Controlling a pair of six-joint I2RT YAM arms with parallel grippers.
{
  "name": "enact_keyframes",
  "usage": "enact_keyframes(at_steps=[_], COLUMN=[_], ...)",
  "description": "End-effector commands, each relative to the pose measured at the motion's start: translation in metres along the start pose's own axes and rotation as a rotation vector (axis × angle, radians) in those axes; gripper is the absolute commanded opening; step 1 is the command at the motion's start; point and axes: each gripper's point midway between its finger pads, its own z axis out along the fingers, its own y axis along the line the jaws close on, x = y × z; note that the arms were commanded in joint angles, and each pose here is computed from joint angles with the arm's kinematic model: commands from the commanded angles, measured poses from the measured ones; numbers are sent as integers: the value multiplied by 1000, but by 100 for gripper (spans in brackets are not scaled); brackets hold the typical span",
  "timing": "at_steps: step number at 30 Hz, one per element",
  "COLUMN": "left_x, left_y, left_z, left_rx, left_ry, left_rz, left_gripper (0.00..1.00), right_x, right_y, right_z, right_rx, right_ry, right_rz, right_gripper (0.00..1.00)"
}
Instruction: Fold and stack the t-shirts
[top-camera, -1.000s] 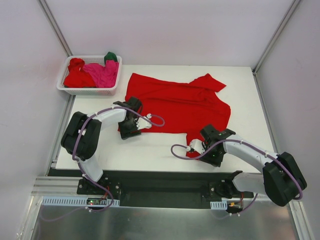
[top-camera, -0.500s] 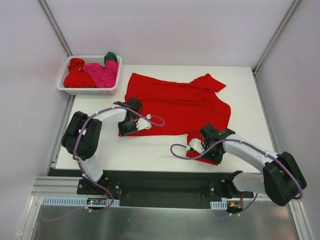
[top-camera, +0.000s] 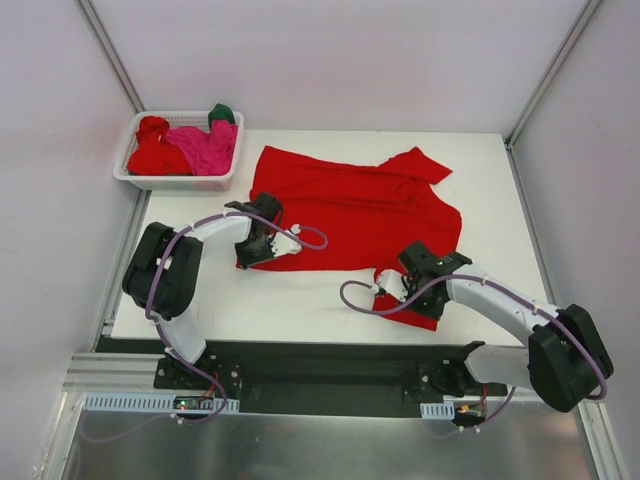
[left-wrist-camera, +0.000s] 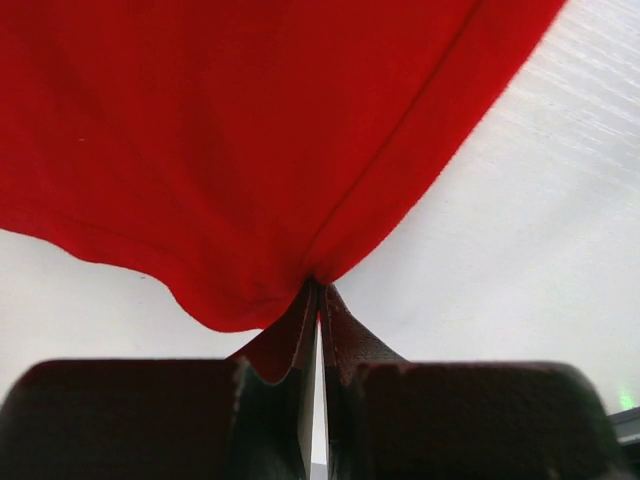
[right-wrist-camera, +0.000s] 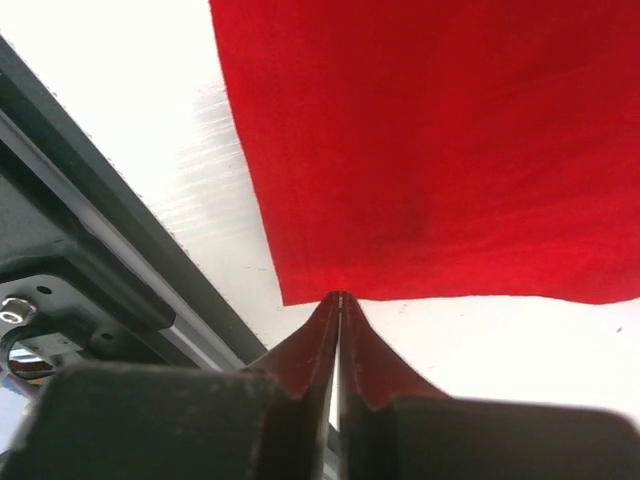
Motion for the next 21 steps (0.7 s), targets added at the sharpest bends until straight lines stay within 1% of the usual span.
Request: enact_keyframes(at_steps=[1,2,4,5,7,9,10,12,14,16,18,19,21], left_x=[0,3,4,6,8,10,11,12,12,12,12,12,13], left_y=[10,7,5,3,1,-1,-1,-2,-2,-2,-2,-2,-4], left_z=[-6,-4,-3,-3,-3,-1,0,1,3,4,5,5,5], left_rx=[-36,-30,-26,-23,-21,-15,-15,-13,-12,-11,-9,-8,-4], left_ry=[4,12,13,14,14,21,24,30,33,37,37,36,38], left_rz=[-6,-3,-4,-4,-8,-6,-8,-8,-10,-10,-10,-13,-13], left_gripper=[2,14,23,34,45,53,55,56,56,53,46,36,25], right_x=[1,3,3,4,8,11,12,13,9,8,7,7,8], right_y=[2,3,3,4,7,9,10,11,16,20,23,24,24], right_z=[-8,-6,-7,-7,-6,-5,-4,-2,-1,1,3,4,5], right_rx=[-8,-10,-5,-6,-14,-18,-21,-23,-54,-75,-88,-93,-94], right_ry=[12,12,9,10,19,24,26,30,5,-2,-9,-7,-4], right_rz=[-11,-14,-19,-16,-14,-17,-19,-19,-20,-24,-25,-28,-29], right_gripper=[14,32,40,52,63,69,71,72,70,68,68,68,68])
